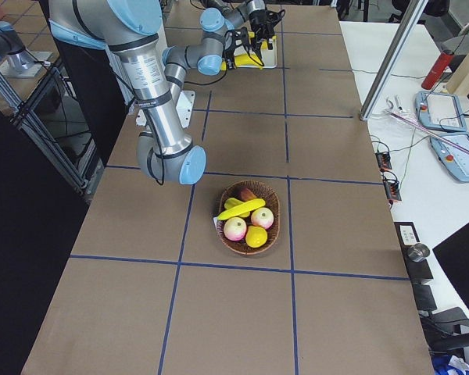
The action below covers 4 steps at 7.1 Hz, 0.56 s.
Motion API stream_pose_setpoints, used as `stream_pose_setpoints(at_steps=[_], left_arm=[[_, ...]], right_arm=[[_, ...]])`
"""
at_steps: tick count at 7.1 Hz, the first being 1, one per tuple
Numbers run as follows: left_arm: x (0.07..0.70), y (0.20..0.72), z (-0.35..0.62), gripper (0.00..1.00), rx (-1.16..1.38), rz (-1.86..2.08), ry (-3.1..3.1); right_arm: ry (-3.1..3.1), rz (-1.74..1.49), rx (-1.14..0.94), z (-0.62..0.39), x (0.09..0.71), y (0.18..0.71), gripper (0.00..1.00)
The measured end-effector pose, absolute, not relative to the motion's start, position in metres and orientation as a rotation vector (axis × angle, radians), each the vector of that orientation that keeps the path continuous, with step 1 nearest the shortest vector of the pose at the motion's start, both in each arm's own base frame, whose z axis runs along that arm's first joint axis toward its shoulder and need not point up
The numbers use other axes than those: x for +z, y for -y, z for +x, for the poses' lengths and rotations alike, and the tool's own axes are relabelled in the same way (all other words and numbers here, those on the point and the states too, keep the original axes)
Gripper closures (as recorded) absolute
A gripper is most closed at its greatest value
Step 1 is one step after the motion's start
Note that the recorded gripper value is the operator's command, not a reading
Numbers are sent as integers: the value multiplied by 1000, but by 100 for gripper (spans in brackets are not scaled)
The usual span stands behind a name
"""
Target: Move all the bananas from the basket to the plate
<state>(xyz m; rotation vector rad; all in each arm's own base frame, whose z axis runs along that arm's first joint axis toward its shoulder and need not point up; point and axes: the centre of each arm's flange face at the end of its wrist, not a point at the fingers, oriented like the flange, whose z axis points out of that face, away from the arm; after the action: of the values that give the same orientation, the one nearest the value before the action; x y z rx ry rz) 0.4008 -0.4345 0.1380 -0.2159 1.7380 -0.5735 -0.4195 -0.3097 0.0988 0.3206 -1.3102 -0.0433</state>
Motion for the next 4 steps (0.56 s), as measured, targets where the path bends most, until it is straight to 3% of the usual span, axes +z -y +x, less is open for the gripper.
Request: stream_pose_setpoints(at_steps=[3, 4], left_arm=[[137, 414, 422, 0, -534, -257, -1734], [134, 409, 426, 7, -524, -267, -1736]], right_arm=[[1314, 336, -34, -419, 98, 311, 100], [1312, 341, -29, -419, 98, 312, 100]])
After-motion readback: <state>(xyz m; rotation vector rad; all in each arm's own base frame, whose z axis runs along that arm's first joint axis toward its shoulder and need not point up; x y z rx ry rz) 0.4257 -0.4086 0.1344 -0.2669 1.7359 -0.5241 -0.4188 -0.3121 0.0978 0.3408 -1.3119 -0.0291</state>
